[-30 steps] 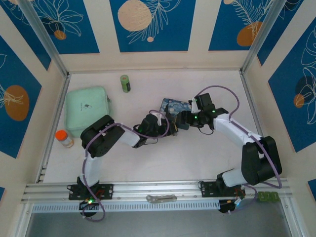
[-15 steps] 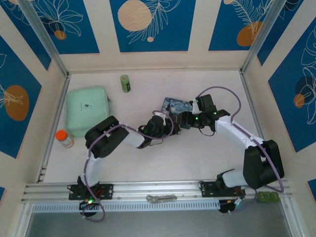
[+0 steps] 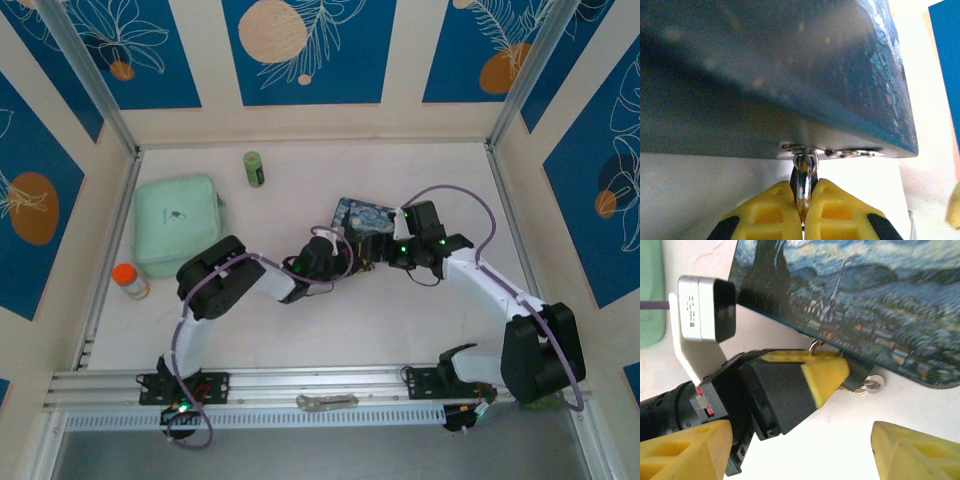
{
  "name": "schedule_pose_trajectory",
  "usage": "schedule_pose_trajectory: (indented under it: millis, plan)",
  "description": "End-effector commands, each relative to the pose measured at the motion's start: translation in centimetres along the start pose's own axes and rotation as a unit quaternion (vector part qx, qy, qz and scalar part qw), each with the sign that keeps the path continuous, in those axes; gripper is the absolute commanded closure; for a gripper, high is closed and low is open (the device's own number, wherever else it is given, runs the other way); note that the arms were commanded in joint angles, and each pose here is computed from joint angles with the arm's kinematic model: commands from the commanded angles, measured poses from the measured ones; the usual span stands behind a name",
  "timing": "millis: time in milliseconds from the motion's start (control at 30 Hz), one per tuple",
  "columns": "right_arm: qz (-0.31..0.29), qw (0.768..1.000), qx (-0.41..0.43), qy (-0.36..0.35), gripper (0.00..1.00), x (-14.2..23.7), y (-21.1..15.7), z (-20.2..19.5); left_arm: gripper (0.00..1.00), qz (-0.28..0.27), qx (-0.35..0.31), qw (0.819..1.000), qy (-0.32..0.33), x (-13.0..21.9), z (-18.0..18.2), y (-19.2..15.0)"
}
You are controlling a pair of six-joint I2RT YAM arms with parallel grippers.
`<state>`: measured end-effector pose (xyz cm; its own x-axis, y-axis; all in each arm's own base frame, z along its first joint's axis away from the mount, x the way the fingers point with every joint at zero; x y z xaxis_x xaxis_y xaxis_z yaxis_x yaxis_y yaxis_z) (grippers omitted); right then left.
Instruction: Unlock the padlock with the key
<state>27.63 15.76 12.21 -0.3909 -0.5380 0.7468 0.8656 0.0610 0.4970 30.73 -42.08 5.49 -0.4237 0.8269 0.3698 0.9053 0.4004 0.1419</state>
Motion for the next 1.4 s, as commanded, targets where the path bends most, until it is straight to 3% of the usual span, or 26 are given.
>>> schedule_pose_trajectory:
  millis: [0, 267, 633, 1367]
  plan:
    - [0.001, 0.996, -0.055, 0.065, 0.31, 0.0, -1.2, 1.1, 1.0, 0.033, 0.065, 0.997, -0.005, 1.0, 0.3, -0.7]
    - [-0.025, 0.985, -0.117, 0.121, 0.54, -0.5, -1.4, 0.1, 1.0, 0.023, 0.125, 0.99, -0.06, 2.7, -1.4, 0.6]
    - [-0.004, 0.974, -0.178, 0.142, 0.58, -3.0, -2.8, -0.8, 1.0, 0.022, 0.155, 0.983, -0.099, 3.4, -2.5, 0.9]
    - [-0.023, 0.965, -0.222, 0.135, 0.67, -3.4, -3.0, -1.3, 1.0, 0.027, 0.182, 0.971, -0.154, 4.6, -4.7, 0.8]
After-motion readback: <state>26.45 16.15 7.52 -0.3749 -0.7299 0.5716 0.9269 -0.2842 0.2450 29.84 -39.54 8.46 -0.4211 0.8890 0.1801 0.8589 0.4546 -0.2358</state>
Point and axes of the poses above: each hand's point on the last joint's axis, 136 mm out from that joint toward the fingers, its own x axis back along the fingers, its own z axis along the line the jaws close on, y = z × x, the point moved 1 cm from there along x, back along the fingers, and after that the axes turned 15 degrees about x, right-handed, at the moved point
